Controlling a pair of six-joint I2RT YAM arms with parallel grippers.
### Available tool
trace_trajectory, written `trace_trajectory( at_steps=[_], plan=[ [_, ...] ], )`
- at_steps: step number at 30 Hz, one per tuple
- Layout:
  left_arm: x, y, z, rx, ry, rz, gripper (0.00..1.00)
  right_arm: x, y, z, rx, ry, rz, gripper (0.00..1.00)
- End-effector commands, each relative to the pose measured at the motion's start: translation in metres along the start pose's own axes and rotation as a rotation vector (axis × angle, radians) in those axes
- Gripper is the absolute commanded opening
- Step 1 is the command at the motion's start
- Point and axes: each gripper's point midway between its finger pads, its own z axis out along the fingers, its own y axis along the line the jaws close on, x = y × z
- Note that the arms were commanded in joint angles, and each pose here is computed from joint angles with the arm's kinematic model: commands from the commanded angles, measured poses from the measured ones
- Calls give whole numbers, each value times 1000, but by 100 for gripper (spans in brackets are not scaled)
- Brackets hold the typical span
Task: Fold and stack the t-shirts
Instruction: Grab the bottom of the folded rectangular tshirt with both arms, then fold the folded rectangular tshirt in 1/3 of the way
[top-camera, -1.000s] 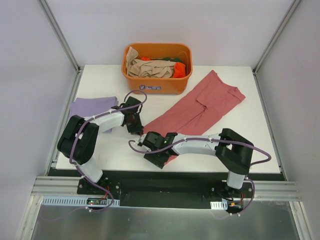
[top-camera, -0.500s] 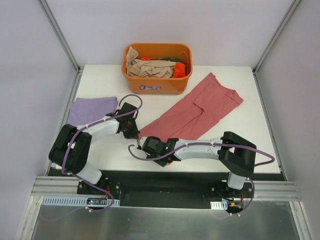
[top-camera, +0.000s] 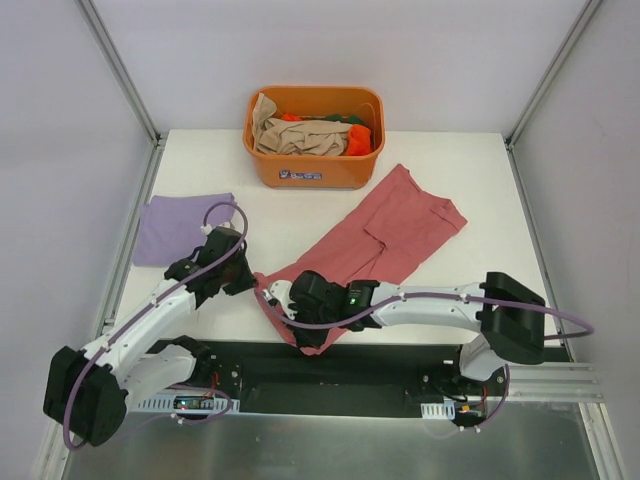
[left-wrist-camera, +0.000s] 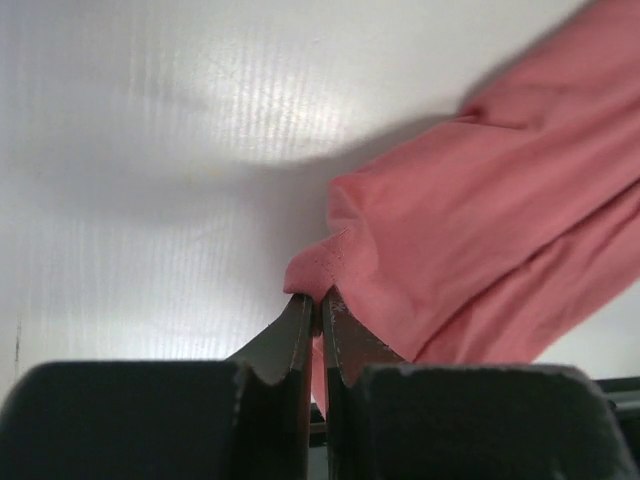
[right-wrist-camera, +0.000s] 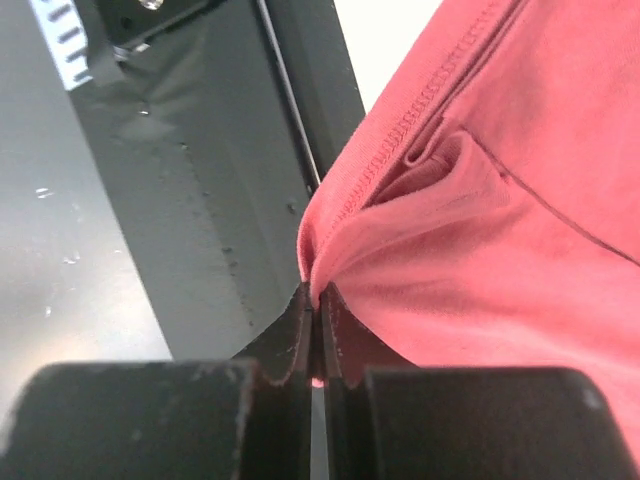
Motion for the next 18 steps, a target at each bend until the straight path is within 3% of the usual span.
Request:
trace_trajectory(
  at_steps=[1,11,18],
  plan=[
    [-11,-19,-21,90,-31,-11,0,-8,10,-27,-37,-52,16,1],
    [-64,-101,-31,176,-99,59,0,6,-70,-83,200,-96,138,1],
    [-91,-149,-8,193,-87,98,0,27,-119,-118,325,-92,261,1]
  ],
)
